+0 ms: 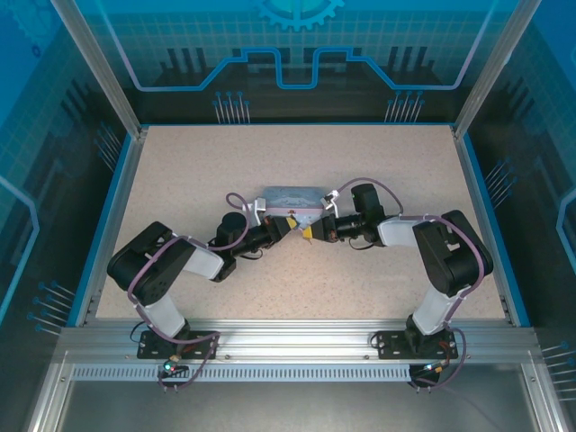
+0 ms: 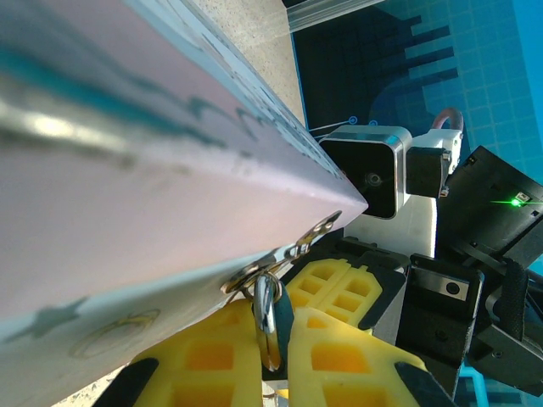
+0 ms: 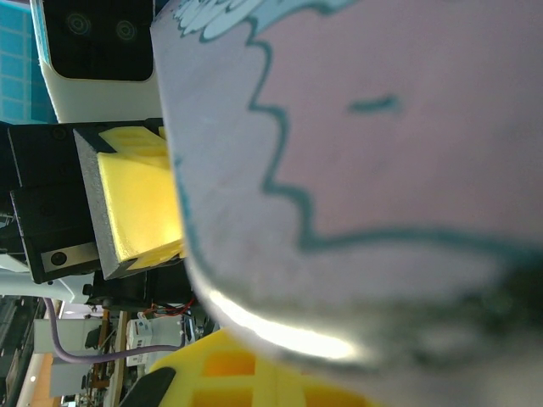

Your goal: Unlock a padlock with a key

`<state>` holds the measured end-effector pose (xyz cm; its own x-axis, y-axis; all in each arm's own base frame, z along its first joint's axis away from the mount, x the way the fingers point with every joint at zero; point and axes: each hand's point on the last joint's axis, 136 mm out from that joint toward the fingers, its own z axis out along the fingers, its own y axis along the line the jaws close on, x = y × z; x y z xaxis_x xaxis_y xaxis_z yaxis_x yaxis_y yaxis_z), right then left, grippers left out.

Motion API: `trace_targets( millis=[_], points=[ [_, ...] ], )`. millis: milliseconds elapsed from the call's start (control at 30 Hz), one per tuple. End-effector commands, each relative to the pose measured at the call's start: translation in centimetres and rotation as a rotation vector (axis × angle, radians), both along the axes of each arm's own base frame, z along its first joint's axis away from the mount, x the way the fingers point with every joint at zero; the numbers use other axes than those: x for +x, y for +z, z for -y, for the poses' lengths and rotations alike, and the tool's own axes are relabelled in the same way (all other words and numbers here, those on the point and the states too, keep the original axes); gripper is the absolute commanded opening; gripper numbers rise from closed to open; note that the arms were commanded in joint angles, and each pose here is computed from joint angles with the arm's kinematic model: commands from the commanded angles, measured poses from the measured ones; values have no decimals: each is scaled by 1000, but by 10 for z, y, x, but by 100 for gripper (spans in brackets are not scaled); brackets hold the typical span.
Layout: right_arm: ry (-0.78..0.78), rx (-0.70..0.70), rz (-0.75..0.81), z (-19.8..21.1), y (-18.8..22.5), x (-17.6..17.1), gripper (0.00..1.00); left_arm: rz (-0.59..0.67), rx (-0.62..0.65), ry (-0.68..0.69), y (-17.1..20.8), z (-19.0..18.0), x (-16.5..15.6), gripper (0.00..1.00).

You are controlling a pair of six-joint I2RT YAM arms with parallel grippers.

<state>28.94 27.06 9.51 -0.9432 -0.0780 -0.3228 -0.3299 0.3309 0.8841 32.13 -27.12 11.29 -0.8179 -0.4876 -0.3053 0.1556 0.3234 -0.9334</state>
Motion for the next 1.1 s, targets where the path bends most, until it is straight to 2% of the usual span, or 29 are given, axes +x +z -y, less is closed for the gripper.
trace_targets(
  millis=[0,300,733,1067],
  points=[
    [20,24,38,-5,14,0,0,57,-35,-18,16,8,3,0],
    [20,17,52,-3,20,-1,0,49,-35,-20,12,8,3,0],
    [9,-17,-19,-3,-5,3,0,61,-43,-23,17,9,2,0],
    [7,27,32,-7,14,11,0,69,-46,-35,19,10,1,0]
  ],
)
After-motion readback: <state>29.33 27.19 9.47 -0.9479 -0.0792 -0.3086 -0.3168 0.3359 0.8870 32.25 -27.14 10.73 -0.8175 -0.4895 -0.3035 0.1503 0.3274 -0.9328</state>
